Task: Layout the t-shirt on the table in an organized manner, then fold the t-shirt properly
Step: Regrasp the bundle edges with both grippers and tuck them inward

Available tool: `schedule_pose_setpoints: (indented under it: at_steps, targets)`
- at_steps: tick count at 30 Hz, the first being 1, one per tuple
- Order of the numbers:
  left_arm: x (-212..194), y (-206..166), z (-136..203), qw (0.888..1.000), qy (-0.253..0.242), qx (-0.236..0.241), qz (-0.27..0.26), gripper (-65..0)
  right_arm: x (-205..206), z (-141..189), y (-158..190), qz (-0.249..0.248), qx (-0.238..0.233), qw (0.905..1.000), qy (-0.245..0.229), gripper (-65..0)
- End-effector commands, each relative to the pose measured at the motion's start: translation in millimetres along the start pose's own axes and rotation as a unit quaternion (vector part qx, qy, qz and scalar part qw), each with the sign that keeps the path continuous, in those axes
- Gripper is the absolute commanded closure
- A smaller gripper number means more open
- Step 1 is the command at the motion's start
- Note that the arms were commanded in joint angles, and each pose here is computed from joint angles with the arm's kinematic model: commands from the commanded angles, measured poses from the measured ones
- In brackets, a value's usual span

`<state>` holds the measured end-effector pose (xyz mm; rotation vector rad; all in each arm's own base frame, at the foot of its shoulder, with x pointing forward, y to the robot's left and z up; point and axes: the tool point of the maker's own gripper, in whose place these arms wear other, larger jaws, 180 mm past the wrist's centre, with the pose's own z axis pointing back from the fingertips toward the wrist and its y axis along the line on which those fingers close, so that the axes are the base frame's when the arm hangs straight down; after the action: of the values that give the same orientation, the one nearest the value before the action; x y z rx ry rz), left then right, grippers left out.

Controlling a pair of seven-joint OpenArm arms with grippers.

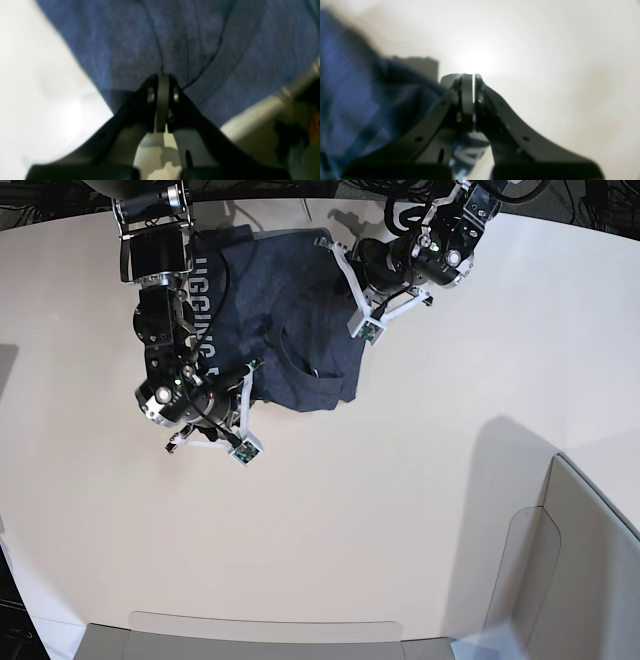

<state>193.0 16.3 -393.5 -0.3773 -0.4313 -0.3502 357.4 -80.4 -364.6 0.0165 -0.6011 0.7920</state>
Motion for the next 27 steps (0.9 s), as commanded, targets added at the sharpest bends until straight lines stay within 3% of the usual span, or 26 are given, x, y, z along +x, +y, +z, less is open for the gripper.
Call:
schedule_pose_setpoints:
  at_steps: [1,9,16,19,27]
  targets:
    - [6,7,0,1.000,-0.006,0.009,0.001,0.0,8,10,-8,0.009,-0.015,0.9996,-0.020,0.0]
    - [31,44,-24,0.999,0.004,0.044,0.000,0.0,-31,48,1,0.037,-0.051,0.9980,0.008,0.0]
    - [66,49,-42,0.999,-0.009,0.048,0.010,0.0,-72,78,3,0.000,-0.080,0.9962,0.035,0.0]
    - [79,52,-47,0.998,-0.027,0.051,0.009,0.0,-83,82,10,-0.006,-0.077,0.9961,0.044,0.0]
    - [80,37,-81,0.997,-0.016,0.046,-0.054,0.0,-102,78,31,-0.013,-0.052,0.9966,0.063,0.0]
